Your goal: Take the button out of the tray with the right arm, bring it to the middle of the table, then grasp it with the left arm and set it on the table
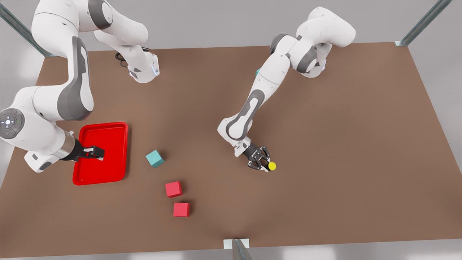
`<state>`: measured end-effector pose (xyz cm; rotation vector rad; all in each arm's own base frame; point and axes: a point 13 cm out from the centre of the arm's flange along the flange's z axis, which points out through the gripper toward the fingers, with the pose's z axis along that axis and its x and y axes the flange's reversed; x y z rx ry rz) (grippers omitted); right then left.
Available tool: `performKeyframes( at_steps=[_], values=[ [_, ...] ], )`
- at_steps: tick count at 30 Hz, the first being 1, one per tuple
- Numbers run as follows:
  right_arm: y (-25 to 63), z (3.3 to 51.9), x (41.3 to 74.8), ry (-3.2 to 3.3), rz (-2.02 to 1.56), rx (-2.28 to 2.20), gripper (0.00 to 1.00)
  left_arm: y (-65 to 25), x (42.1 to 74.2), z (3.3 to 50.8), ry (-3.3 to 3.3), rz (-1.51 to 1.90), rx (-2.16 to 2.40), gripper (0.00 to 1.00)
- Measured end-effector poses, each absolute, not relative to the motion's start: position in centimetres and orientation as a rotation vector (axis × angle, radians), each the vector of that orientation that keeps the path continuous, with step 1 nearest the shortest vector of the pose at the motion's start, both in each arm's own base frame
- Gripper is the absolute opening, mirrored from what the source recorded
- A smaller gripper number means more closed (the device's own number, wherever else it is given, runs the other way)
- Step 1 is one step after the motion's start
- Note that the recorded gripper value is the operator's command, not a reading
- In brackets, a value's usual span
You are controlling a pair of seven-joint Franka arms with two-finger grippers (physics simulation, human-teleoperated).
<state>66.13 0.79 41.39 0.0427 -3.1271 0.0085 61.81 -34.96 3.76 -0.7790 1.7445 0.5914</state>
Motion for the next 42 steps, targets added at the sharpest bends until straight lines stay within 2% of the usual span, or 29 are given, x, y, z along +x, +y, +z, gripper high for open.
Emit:
performKeyframes(
  at_steps=[6,7,8,9,20,23,27,31,33,35,38,42],
  values=[
    [0.8,41.4,66.4,-3.136,0.008,0.042,1.0,-34.7,61.3,3.1,1.722,0.586,-0.792,0.34],
    [0.8,41.4,66.4,-3.136,0.007,0.043,1.0,-34.6,61.3,3.1,1.719,0.584,-0.794,0.46],
    [0.8,41.4,66.4,-3.137,0.007,0.044,1.0,-34.7,61.3,3.2,1.715,0.58,-0.795,0.78],
    [1.0,41.4,66.4,-3.137,0.007,0.048,1.0,-34.8,61.3,3.2,1.712,0.576,-0.795,1.0],
    [1.3,41.3,66.5,-3.139,0.009,0.05,1.0,-35.2,60.8,4.6,1.677,0.57,-0.794,1.0],
    [1.3,41.3,66.5,-3.139,0.01,0.049,1.0,-35.3,60.9,6.6,1.665,0.569,-0.805,1.0],
    [1.3,41.2,66.5,-3.137,0.011,0.048,1.0,-35.6,61.3,13.1,1.644,0.547,-0.853,1.0],
    [1.0,40.7,66.6,-3.131,0.009,0.042,1.0,-35.4,61.7,25.4,1.722,0.451,-1.116,1.0],
    [1.0,40.7,66.7,-3.13,0.009,0.044,1.0,-30.5,62.5,34.5,1.837,0.362,-1.428,1.0],
    [1.0,40.7,66.6,-3.13,0.008,0.045,1.0,-24.1,62.4,39.3,1.973,0.332,-1.689,1.0],
    [1.1,40.7,66.6,-3.131,0.008,0.048,1.0,-19.4,61.3,40.5,2.248,0.295,-1.871,1.0],
    [1.0,40.6,66.6,-3.128,0.008,0.047,1.0,-16.4,60.5,40.2,2.596,0.232,-1.798,1.0]
  ],
)
